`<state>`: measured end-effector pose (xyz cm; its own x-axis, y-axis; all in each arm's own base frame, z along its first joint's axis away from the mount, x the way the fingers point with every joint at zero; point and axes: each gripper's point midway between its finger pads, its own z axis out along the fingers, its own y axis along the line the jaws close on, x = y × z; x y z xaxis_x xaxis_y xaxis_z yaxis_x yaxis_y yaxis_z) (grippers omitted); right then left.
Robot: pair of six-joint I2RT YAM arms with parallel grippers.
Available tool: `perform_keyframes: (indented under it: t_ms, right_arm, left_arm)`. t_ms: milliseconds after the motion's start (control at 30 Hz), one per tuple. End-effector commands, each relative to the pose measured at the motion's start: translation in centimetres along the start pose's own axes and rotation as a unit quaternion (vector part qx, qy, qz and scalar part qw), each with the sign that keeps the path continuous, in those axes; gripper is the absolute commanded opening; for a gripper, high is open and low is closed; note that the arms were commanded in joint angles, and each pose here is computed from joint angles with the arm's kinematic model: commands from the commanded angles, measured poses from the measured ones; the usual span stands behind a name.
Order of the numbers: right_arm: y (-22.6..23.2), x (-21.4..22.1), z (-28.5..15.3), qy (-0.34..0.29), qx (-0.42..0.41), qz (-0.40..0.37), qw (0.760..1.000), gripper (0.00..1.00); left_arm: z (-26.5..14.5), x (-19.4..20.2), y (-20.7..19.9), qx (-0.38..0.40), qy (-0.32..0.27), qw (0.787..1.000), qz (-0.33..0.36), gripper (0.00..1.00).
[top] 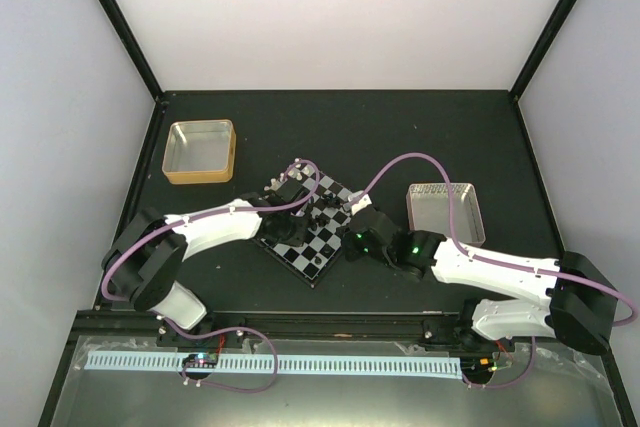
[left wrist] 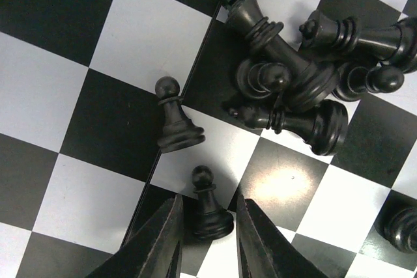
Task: Set up the chess pieces on the board
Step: Pick up the chess piece from the chessboard.
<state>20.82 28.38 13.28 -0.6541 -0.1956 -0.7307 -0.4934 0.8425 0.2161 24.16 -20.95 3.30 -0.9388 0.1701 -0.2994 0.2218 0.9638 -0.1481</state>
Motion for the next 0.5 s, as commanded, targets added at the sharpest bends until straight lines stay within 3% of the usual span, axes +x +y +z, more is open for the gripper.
perform_keyframes:
  t_ms: [0, 100, 233, 367, 467]
  right_arm:
    - [-0.2, -0.9, -0.2, -0.022, 0.004, 0.012, 1.000, 0.29]
    - [-0.2, -1.0, -0.4, -0.022, -0.001, 0.015, 1.000, 0.29]
    - [0.4, -1.4, -0.8, -0.019, -0.031, 0.025, 0.999, 0.29]
    - [0.9, -2.7, -2.0, -0.016, -0.095, 0.049, 0.994, 0.30]
    - [0.9, -4.3, -3.1, -0.018, -0.165, 0.089, 0.982, 0.32]
  left_arm:
    - [0.2, 0.1, -0.1, -0.001, 0.018, 1.000, 0.006, 0.22]
    - [0.1, 0.0, -0.1, 0.000, 0.017, 1.000, 0.008, 0.13]
    - [-1.0, -0.5, -0.7, 0.018, 0.002, 1.000, 0.017, 0.09]
    - [-3.8, -1.4, -3.1, 0.091, -0.035, 0.994, 0.047, 0.09]
    - [-6.9, -2.4, -5.8, 0.173, -0.080, 0.978, 0.081, 0.09]
